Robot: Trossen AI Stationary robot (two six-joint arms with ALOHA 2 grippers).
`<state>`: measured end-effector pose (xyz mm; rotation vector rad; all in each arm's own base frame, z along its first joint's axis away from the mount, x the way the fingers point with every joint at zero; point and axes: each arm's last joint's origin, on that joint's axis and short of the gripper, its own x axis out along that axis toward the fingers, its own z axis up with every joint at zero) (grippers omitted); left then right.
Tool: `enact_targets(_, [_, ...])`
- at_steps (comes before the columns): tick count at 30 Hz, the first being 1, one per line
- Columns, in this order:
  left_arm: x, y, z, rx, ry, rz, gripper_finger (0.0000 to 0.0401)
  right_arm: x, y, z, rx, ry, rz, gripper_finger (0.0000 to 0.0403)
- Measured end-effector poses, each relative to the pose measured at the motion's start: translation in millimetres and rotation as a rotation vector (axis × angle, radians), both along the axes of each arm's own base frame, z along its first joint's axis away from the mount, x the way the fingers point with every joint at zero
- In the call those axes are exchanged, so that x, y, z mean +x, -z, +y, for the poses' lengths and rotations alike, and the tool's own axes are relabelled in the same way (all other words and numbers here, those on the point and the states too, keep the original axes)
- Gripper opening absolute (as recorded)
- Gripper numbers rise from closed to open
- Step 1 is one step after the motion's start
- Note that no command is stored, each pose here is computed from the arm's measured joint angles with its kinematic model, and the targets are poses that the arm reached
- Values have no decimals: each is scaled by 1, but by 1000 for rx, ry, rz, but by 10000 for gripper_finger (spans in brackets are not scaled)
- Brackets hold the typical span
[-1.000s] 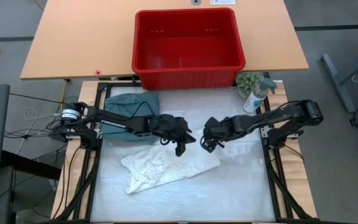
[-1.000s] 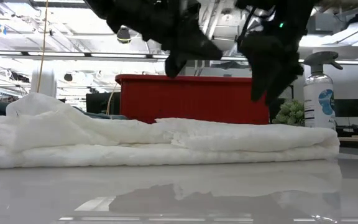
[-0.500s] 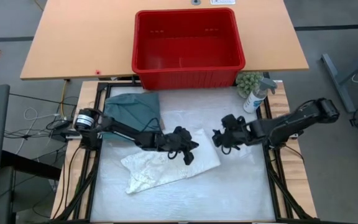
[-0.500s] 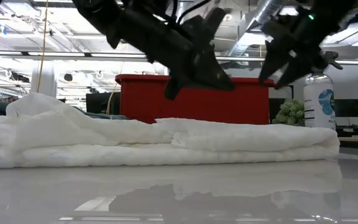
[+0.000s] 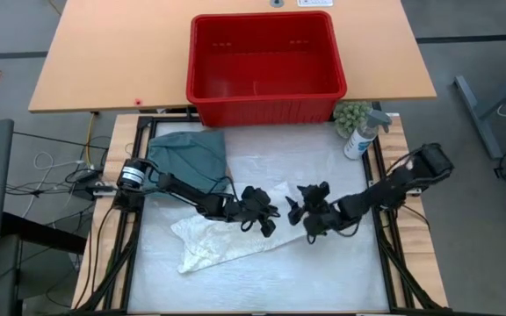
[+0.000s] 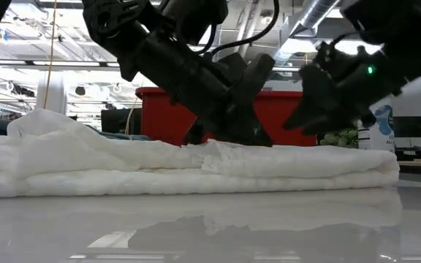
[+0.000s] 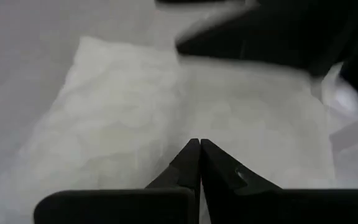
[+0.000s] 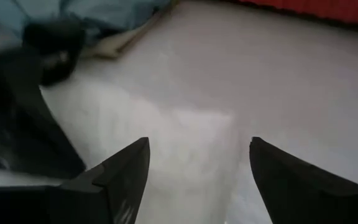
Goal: Fold Laundry from Bin
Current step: Fold the white shirt in the red bin
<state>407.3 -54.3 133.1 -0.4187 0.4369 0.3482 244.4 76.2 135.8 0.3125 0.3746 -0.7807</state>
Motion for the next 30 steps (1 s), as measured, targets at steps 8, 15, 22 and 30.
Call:
enact_targets(8, [-4, 5, 2, 35, -35, 72, 0, 0, 56, 6, 8, 118, 27, 286])
enact_targets(15, [-5, 7, 2, 46, -27, 98, 0, 4, 80, 9, 14, 136, 8, 286])
enact_targets(22, [-4, -2, 2, 36, -26, 51, 0, 5, 80, 9, 1, 102, 41, 286])
enact_targets(30, [-5, 13, 4, 44, -44, 108, 0, 5, 82, 9, 104, 125, 5, 286])
